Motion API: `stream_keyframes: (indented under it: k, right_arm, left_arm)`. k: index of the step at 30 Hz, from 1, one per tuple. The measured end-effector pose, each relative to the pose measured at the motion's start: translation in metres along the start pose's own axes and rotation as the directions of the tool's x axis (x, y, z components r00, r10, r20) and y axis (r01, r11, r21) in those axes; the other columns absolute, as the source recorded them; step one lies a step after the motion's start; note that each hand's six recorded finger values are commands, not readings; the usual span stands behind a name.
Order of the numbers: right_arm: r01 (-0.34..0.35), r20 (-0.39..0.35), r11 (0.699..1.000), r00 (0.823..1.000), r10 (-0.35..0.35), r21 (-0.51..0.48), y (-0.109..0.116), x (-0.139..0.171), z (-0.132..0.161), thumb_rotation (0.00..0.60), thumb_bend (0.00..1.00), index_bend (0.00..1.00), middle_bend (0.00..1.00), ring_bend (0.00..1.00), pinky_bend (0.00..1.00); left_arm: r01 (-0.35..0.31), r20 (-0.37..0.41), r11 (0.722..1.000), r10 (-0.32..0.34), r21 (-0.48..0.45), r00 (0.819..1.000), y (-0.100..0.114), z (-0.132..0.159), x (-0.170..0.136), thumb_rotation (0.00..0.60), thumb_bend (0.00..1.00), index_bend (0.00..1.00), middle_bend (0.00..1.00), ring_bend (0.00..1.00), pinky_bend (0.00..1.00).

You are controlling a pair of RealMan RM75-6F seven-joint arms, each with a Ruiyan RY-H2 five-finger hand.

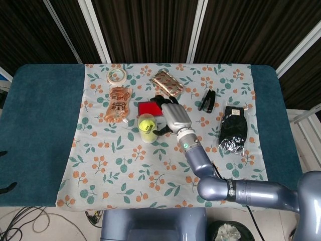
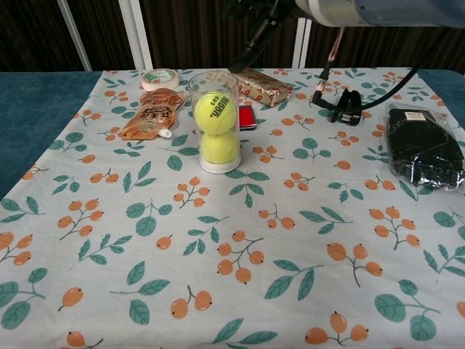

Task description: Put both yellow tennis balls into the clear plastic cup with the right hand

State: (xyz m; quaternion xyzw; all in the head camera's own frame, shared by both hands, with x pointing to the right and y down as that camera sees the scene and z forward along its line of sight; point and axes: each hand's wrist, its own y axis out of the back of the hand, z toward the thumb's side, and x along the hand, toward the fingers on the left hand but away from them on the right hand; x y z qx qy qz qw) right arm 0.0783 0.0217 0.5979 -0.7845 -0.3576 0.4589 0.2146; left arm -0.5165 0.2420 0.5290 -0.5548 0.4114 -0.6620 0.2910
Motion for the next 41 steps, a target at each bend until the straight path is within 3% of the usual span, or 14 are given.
stream_keyframes:
  k: [7,14,19,26,32,41]
  right_arm:
    - [0.086,0.002,0.99,0.996,-0.086,0.116,0.025,0.034,-0.052,0.6,0.24,0.16,0.1,0.17,0.0]
    - [0.154,-0.006,0.968,0.988,-0.156,0.201,0.04,0.094,-0.115,0.6,0.24,0.16,0.1,0.17,0.0]
    - [0.177,0.007,0.951,0.983,-0.185,0.254,0.037,0.15,-0.158,0.6,0.24,0.16,0.1,0.17,0.0]
    - [0.173,0.096,0.95,0.974,-0.203,0.259,0.018,0.238,-0.211,0.6,0.24,0.16,0.1,0.17,0.0]
    - [0.194,0.158,0.941,0.957,-0.244,0.279,0.009,0.281,-0.239,0.6,0.24,0.16,0.1,0.17,0.0]
    - [0.317,0.109,0.897,0.925,-0.364,0.308,0.009,0.3,-0.246,0.6,0.24,0.16,0.1,0.16,0.0]
  left_arm:
    - [-0.013,0.003,1.0,0.013,-0.001,1.0,0.003,0.0,0.0,0.6,0.04,0.18,0.0,0.0,0.06]
    - [-0.042,0.003,0.999,0.042,0.028,0.999,0.002,0.002,-0.001,0.6,0.04,0.14,0.0,0.0,0.06]
    - [-0.066,0.029,0.997,0.065,0.035,0.997,0.003,0.007,0.0,0.6,0.04,0.12,0.0,0.0,0.06]
    - [-0.086,0.107,0.996,0.084,0.02,0.991,0.001,0.014,0.002,0.6,0.04,0.12,0.0,0.0,0.06]
    - [-0.092,0.176,0.996,0.086,0.024,0.981,-0.002,0.022,0.0,0.6,0.04,0.12,0.0,0.0,0.09]
    - [-0.095,0.227,0.994,0.082,0.047,0.97,-0.009,0.031,-0.006,0.6,0.04,0.12,0.0,0.0,0.09]
